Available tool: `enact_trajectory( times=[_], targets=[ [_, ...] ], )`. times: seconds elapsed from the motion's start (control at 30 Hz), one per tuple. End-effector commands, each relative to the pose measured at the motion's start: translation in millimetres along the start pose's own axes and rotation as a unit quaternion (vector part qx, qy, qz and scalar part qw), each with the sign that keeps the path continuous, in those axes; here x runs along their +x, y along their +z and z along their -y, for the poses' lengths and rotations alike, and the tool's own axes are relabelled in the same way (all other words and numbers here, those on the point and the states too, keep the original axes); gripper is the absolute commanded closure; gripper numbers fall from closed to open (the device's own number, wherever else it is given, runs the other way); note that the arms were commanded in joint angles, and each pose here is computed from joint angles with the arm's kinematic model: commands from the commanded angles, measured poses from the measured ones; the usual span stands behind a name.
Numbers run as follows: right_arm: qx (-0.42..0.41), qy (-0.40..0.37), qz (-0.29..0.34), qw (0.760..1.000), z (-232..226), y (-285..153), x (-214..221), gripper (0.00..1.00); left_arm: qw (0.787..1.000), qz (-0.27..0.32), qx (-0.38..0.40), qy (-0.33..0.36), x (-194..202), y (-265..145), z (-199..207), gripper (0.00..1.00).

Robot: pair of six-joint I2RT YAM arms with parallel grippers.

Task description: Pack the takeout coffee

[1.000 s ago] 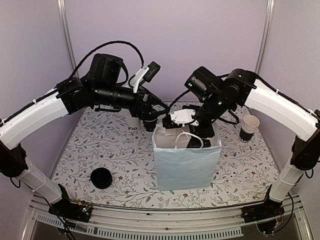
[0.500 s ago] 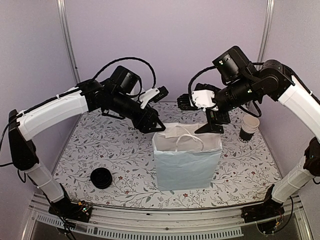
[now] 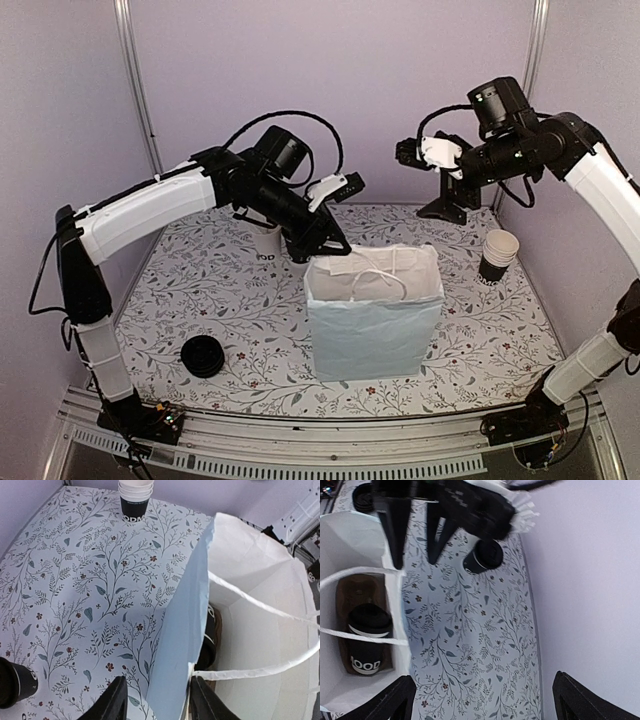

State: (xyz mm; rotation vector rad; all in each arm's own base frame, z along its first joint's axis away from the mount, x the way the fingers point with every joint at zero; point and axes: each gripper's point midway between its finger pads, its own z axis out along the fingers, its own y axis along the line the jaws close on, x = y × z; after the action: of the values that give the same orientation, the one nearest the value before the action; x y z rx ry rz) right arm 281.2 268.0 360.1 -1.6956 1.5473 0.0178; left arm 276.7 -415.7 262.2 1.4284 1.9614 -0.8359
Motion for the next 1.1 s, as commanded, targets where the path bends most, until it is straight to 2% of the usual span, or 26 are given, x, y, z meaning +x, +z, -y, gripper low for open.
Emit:
enact_trajectory(
  times=[0.0,0.13,0.2,0.37,0.6,0.8,0.93,1.07],
  targets=[
    [0.086,0.053,0.016,0.995,54,-32,37,0.01,0.999,-0.015,0.033,0.013,5,-5,10,0.57],
    [0.108,0.116,0.004,0.987,73,-35,78,0.01,0.999,-0.017,0.040,0.013,7,-3,12,0.74],
    [0.108,0.142,-0.003,0.984,74,-29,97,0.01,0.999,-0.018,0.036,0.014,7,-3,11,0.79],
    [0.107,0.178,-0.017,0.978,65,-15,124,0.01,1.000,-0.015,0.005,0.016,5,-14,5,1.00],
    [0.109,0.193,-0.028,0.975,62,-1,139,0.01,0.998,-0.007,-0.054,0.009,3,-30,1,1.00],
    [0.098,0.203,-0.030,0.974,60,11,145,0.01,0.993,0.000,-0.117,0.033,8,-38,11,1.00],
    [0.084,0.212,-0.030,0.973,55,21,149,0.01,0.992,-0.011,-0.118,0.034,22,-30,27,1.00],
    [0.074,0.219,-0.029,0.972,50,25,150,0.01,0.994,-0.005,-0.105,0.036,20,-28,55,1.00]
  ],
)
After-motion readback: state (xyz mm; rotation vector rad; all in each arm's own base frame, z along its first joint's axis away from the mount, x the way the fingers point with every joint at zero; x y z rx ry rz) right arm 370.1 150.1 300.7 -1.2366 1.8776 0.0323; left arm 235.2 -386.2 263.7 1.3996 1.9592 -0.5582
